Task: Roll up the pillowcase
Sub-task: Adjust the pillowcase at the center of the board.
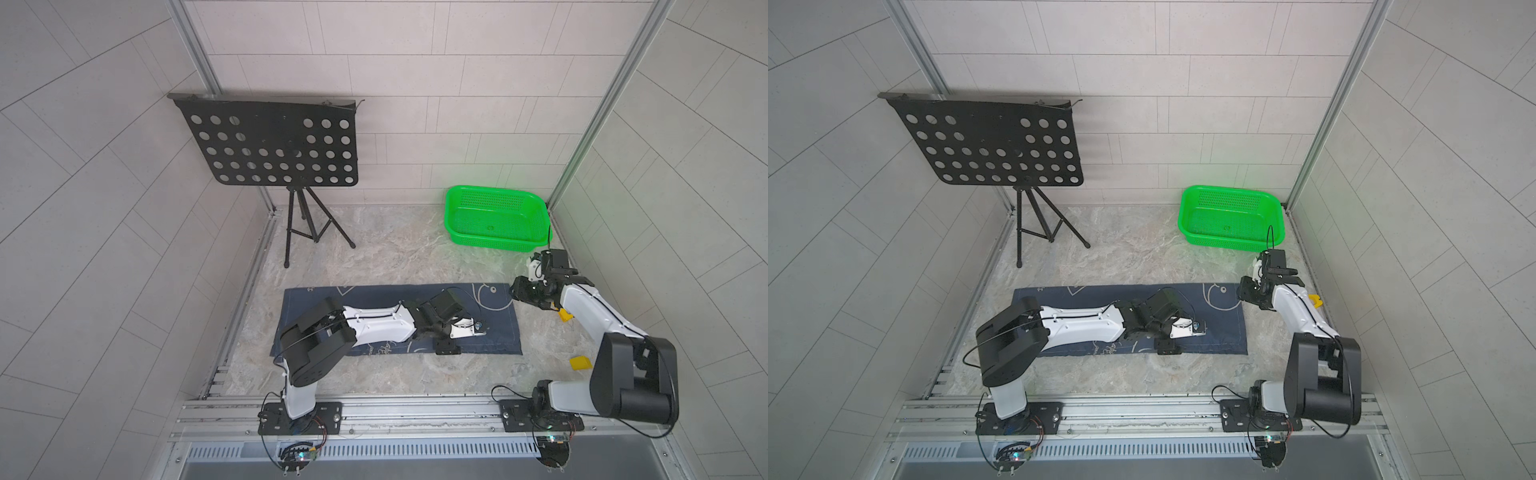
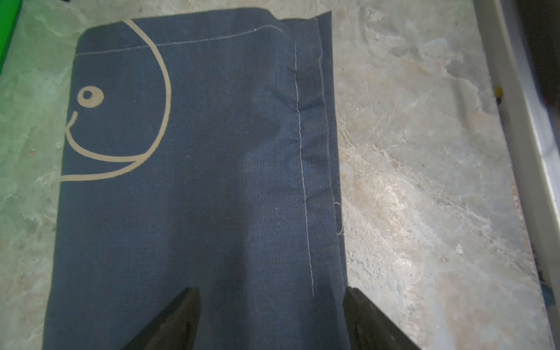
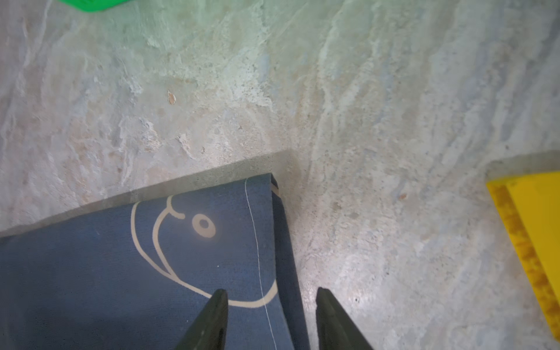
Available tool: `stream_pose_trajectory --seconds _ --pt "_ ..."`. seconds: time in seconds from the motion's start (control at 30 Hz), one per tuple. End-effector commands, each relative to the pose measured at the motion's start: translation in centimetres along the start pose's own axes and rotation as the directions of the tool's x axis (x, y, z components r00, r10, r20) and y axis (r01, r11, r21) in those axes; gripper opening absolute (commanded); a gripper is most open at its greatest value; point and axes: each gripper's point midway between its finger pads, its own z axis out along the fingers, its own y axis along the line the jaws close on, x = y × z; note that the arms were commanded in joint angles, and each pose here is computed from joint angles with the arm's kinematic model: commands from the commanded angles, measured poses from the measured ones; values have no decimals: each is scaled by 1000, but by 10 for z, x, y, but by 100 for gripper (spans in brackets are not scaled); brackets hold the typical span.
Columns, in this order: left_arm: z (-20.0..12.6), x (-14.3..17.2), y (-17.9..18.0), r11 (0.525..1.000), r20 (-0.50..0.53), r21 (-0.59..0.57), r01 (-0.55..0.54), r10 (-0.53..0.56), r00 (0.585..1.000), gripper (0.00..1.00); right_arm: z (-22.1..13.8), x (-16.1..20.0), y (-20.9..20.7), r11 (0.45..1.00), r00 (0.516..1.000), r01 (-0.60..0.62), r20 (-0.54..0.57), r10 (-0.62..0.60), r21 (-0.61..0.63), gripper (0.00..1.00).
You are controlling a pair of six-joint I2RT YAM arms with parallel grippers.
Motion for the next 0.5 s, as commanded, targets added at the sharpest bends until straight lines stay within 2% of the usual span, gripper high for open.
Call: stream_pose_trajectory --seconds 0.0,0.23,0.27,0.3,0.47 --pt "-6 -33 12 999 80 -21 25 -23 997 83 4 39 -16 995 991 -96 -88 98 27 54" --pt "10 -51 26 989 117 -29 143 -139 983 87 19 39 -14 987 981 -159 -112 155 -22 53" --pt "12 -53 28 986 121 -28 163 -158 980 97 22 38 -11 986 980 -162 -121 156 -39 53" --pt "14 -55 31 980 124 -27 195 -191 974 98 28 38 -8 982 977 -177 -132 168 -60 52" --pt "25 -56 31 954 135 1 299 -296 946 100 40 34 -1 974 972 -198 -153 180 -109 51"
